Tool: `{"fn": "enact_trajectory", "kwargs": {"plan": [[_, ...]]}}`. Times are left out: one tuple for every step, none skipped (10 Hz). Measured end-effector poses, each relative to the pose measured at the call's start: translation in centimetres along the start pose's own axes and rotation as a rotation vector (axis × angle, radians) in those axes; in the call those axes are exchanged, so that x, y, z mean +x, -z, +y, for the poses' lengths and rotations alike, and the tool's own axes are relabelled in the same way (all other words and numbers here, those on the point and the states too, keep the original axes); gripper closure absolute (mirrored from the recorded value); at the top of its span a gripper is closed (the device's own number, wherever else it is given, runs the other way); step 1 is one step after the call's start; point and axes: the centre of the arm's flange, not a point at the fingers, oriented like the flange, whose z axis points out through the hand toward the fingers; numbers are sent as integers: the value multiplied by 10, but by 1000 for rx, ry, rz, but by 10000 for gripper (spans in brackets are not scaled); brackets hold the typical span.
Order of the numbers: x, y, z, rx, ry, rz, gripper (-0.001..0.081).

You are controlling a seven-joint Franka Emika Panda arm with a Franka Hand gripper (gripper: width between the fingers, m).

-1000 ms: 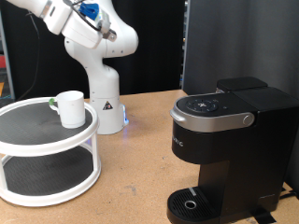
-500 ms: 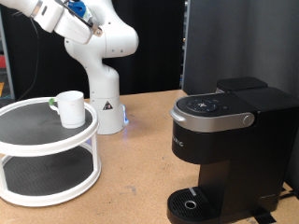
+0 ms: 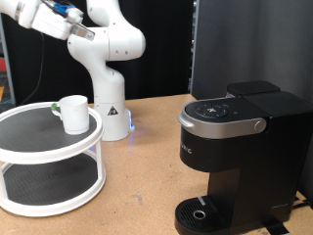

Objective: Make a cup of coffee with the keurig machine

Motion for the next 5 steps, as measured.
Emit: {"fn": "enact_trajectory", "kwargs": {"plan": [[-11,10,-3,-10,-2,46,799],[-18,15,-9,-7,3,83,799],[-18,14,-8,-8,0,78,799],[-16,16,-4,-49,-11,110,799],[-18,19,2,-105,-33,154,799]]}}
